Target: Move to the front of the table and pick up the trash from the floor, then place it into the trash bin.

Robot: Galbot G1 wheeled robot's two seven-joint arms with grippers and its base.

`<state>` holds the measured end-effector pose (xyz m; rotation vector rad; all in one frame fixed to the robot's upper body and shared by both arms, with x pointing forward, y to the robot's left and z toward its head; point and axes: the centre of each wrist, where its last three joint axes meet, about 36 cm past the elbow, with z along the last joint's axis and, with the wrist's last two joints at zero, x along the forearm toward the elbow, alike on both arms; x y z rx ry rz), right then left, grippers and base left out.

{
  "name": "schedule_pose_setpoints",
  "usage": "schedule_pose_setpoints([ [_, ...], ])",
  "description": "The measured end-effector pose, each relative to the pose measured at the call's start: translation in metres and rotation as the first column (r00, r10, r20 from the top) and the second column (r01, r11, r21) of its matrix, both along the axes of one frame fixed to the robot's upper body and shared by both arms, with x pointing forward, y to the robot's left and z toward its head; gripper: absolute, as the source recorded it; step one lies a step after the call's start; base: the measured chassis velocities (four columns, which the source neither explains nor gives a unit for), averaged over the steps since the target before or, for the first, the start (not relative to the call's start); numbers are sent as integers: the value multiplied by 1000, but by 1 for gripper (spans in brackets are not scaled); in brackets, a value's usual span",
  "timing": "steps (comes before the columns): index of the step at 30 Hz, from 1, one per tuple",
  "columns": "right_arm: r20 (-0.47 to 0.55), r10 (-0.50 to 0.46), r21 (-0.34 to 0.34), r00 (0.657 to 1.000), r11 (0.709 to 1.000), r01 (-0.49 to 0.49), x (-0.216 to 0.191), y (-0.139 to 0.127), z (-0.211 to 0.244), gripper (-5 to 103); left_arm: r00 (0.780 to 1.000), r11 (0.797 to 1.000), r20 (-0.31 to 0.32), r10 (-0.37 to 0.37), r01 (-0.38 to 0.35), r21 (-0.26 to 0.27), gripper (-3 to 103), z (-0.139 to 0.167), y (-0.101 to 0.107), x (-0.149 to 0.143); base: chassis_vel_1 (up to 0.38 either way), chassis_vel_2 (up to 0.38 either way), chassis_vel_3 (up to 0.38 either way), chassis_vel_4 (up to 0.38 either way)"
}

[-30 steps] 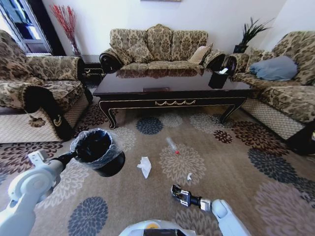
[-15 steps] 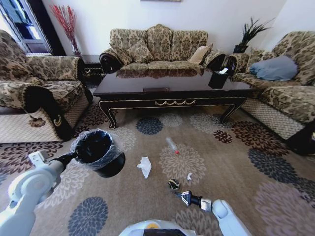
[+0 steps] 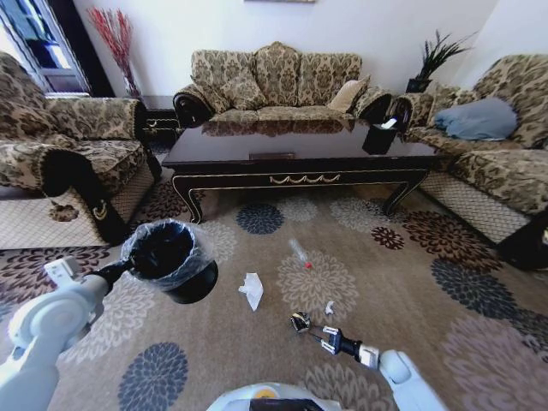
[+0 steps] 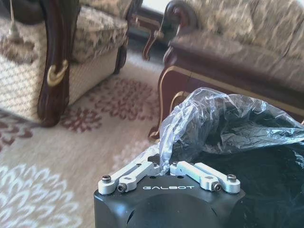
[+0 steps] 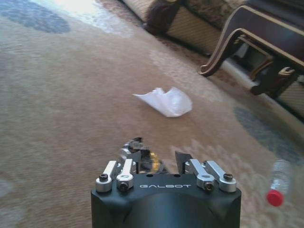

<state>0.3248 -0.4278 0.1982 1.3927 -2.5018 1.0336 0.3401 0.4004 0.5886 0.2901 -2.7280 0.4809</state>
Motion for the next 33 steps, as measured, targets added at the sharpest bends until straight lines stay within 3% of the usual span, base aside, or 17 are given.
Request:
schedule_pose_setpoints([
  [6, 49, -79, 62, 996, 995, 76, 4, -1, 3, 61, 1000, 1000, 27, 3, -3, -14, 5, 5, -1, -1, 0, 0, 0, 0],
  [8, 44, -101, 99, 994, 990, 96, 5, 9, 0, 71, 1000, 1000, 28, -3, 3, -25, 5, 1, -7, -2, 0, 0, 0, 0],
  [12, 40, -72, 86, 997, 994, 69, 9, 20, -5, 82, 999, 999, 25, -20, 21, -38, 5, -4, -15, -1, 0, 0, 0, 0],
  [13, 43, -38, 61, 998, 998, 35, 14, 24, -7, 93, 999, 999, 26, -27, 28, -41, 5, -5, -18, 0, 0, 0, 0, 0],
  [15, 45, 0, 25, 999, 1000, -1, 19, 25, -8, 97, 999, 999, 27, -28, 29, -43, 5, -6, -18, 2, 0, 0, 0, 0],
  [18, 27, 70, -65, 997, 996, -68, 27, 19, -9, 100, 999, 999, 37, -23, 25, -42, 5, -2, -16, 5, 0, 0, 0, 0],
  [21, 10, 85, -93, 996, 992, -83, 26, 14, -14, 100, 998, 999, 51, -27, 30, -45, 5, 2, -19, 3, 0, 0, 0, 0],
  [33, -54, 91, -102, 994, 990, -96, 28, 22, -41, 100, 997, 997, 70, -32, 37, -69, 5, 4, -28, -5, 0, 0, 0, 0],
])
